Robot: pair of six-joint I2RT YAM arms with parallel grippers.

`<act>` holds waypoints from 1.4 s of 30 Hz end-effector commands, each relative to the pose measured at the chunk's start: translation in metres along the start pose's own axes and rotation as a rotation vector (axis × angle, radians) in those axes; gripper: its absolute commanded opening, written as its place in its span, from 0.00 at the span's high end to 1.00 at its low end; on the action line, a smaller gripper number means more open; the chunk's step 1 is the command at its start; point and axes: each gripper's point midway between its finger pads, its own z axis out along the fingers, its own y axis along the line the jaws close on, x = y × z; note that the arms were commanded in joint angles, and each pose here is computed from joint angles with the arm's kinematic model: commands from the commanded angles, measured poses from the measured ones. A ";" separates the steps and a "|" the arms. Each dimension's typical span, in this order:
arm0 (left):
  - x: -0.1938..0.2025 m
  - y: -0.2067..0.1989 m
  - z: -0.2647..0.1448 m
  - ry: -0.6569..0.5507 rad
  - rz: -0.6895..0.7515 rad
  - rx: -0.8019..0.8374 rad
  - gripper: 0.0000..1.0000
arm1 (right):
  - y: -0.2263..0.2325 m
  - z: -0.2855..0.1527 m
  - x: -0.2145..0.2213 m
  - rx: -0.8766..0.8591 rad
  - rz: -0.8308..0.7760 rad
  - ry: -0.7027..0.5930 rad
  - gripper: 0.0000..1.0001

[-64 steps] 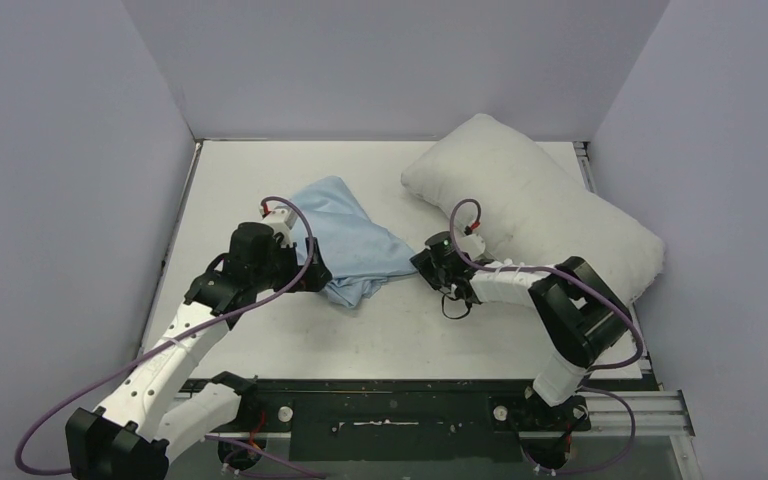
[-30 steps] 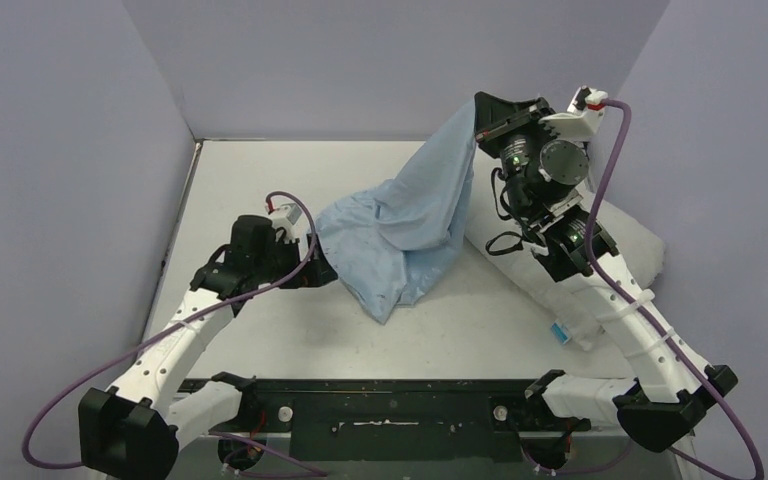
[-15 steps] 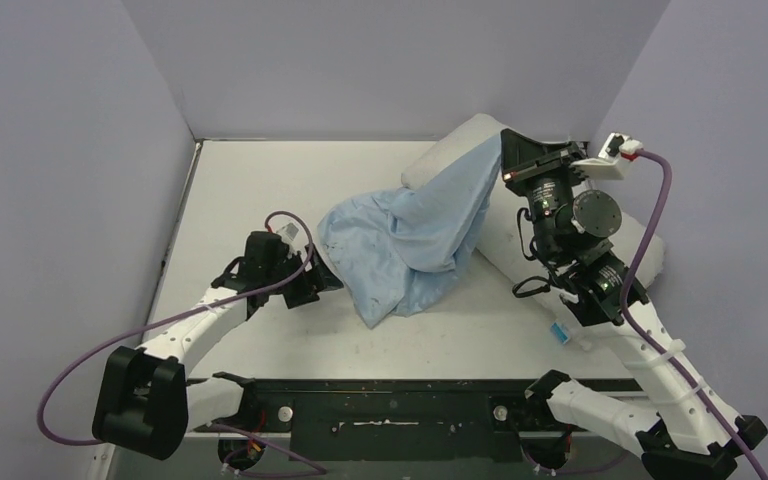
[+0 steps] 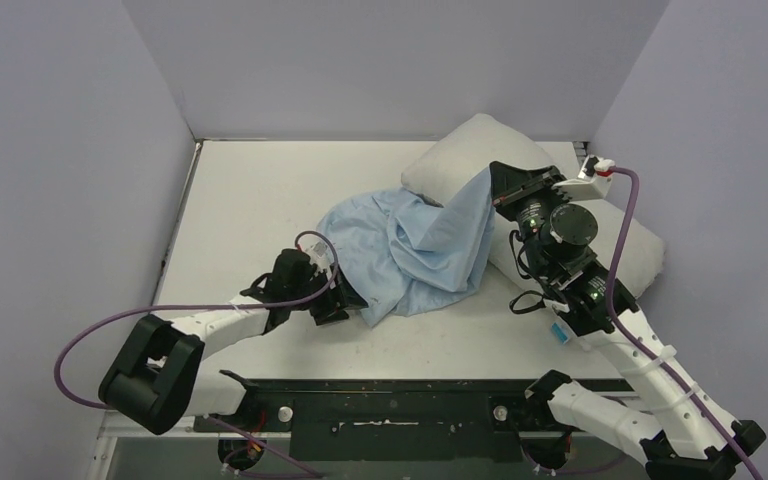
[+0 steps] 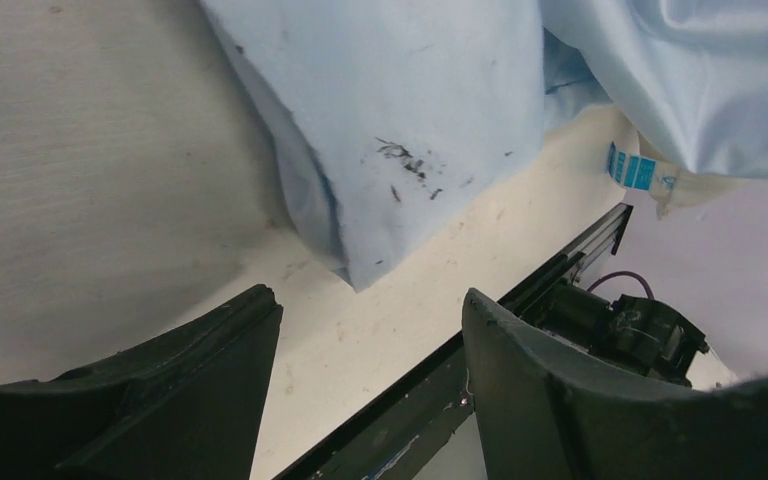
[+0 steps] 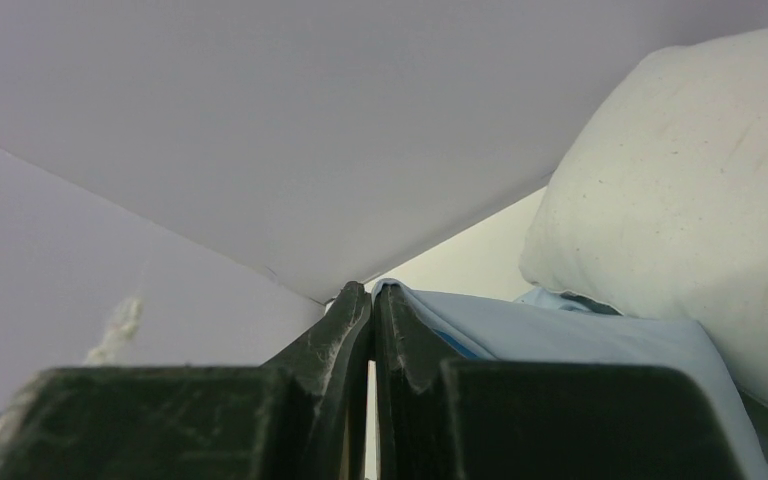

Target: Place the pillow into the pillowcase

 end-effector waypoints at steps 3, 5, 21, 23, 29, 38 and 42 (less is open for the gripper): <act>-0.006 -0.007 0.011 -0.060 -0.066 0.035 0.36 | 0.000 -0.007 -0.008 -0.019 0.034 -0.037 1.00; -0.002 -0.012 0.015 -0.050 -0.080 0.062 0.36 | -0.002 -0.007 -0.008 -0.015 0.031 -0.038 1.00; 0.010 0.000 0.040 -0.017 -0.070 0.009 0.39 | -0.004 -0.001 0.006 -0.016 0.016 -0.003 1.00; 0.008 -0.002 0.041 -0.018 -0.059 0.010 0.45 | -0.002 -0.001 0.005 -0.020 0.012 -0.004 1.00; -0.003 -0.031 0.031 -0.024 0.006 0.063 0.91 | -0.008 -0.001 -0.004 0.015 -0.025 -0.032 1.00; -0.089 -0.119 -0.079 -0.373 0.304 -0.009 1.00 | -0.012 -0.019 -0.066 0.112 -0.113 -0.201 1.00; -0.130 -0.151 -0.166 -0.628 0.383 -0.089 1.00 | -0.005 -0.045 -0.117 0.132 -0.120 -0.316 1.00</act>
